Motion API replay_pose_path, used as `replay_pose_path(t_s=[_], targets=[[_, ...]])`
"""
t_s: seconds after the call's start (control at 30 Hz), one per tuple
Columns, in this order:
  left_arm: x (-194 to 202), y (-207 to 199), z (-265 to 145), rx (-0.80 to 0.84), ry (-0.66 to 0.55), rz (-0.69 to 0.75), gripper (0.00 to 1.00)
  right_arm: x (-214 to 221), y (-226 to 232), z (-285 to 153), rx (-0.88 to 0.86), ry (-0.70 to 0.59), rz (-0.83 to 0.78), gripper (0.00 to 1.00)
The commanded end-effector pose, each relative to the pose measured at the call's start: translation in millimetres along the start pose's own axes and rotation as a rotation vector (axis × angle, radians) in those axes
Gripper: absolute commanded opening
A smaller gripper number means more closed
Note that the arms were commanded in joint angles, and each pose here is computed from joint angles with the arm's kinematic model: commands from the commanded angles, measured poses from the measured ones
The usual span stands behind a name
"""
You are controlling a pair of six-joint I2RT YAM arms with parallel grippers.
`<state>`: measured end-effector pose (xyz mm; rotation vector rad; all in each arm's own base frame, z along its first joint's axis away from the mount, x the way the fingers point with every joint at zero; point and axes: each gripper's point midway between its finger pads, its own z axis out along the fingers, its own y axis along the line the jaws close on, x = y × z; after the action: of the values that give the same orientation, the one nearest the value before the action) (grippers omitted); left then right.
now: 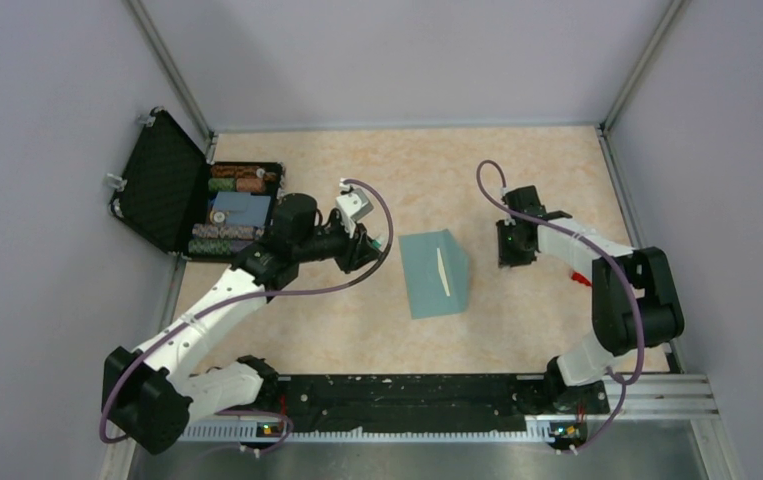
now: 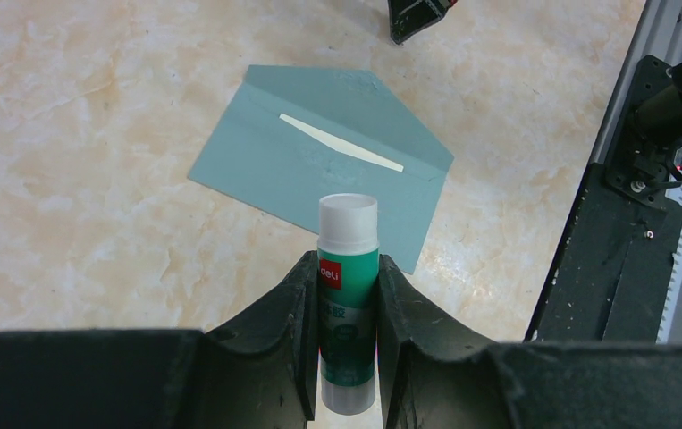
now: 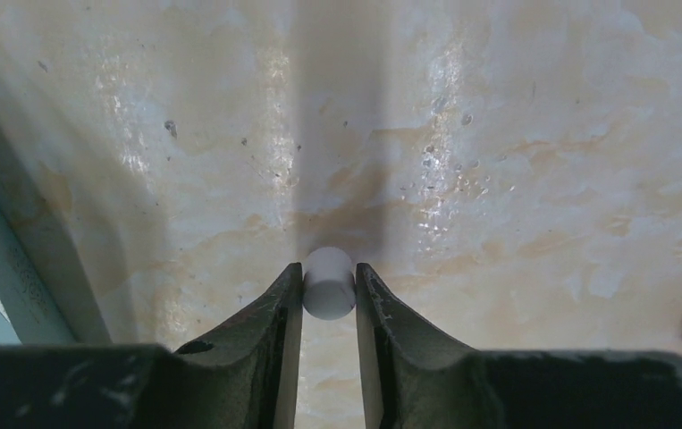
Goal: Place the letter into the envelope and seal it
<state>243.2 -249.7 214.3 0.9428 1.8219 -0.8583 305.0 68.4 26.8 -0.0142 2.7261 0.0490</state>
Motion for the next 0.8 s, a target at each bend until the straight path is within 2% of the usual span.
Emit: replay_pose_path(t_s=[0.0, 0.07, 0.2, 0.33, 0.43, 0.5, 0.6, 0.67, 0.77], targets=[[-20, -1, -6, -0.002, -0.075, 0.014, 0.0, -3, -3, 1, -0.003, -0.022, 0.003, 0.32], [-19, -2, -6, 0.0, -0.075, 0.012, 0.0, -9, -1, -4, -0.011, -0.037, 0.001, 0.41], [-22, -1, -5, -0.003, -0.085, 0.006, 0.0, -45, 8, -32, -0.087, -0.122, 0.004, 0.48], [-42, 19, -11, -0.134, -0.138, -0.044, 0.0, -104, 14, -105, -0.201, -0.315, -0.036, 0.55], [-88, 45, -28, -0.307, -0.276, -0.165, 0.0, -126, 33, -177, -0.319, -0.513, -0.149, 0.56], [-119, 59, -34, -0.376, -0.344, -0.272, 0.0, -139, 47, -225, -0.397, -0.717, -0.2, 0.56], [-171, 66, -37, -0.383, -0.45, -0.375, 0.0, -144, 71, -279, -0.451, -0.953, -0.284, 0.56], [-204, 58, -35, -0.304, -0.508, -0.415, 0.0, -143, 97, -298, -0.514, -1.006, -0.338, 0.56], [-244, 34, -32, -0.144, -0.552, -0.371, 0.0, -141, 138, -328, -0.7, -1.009, -0.4, 0.57]])
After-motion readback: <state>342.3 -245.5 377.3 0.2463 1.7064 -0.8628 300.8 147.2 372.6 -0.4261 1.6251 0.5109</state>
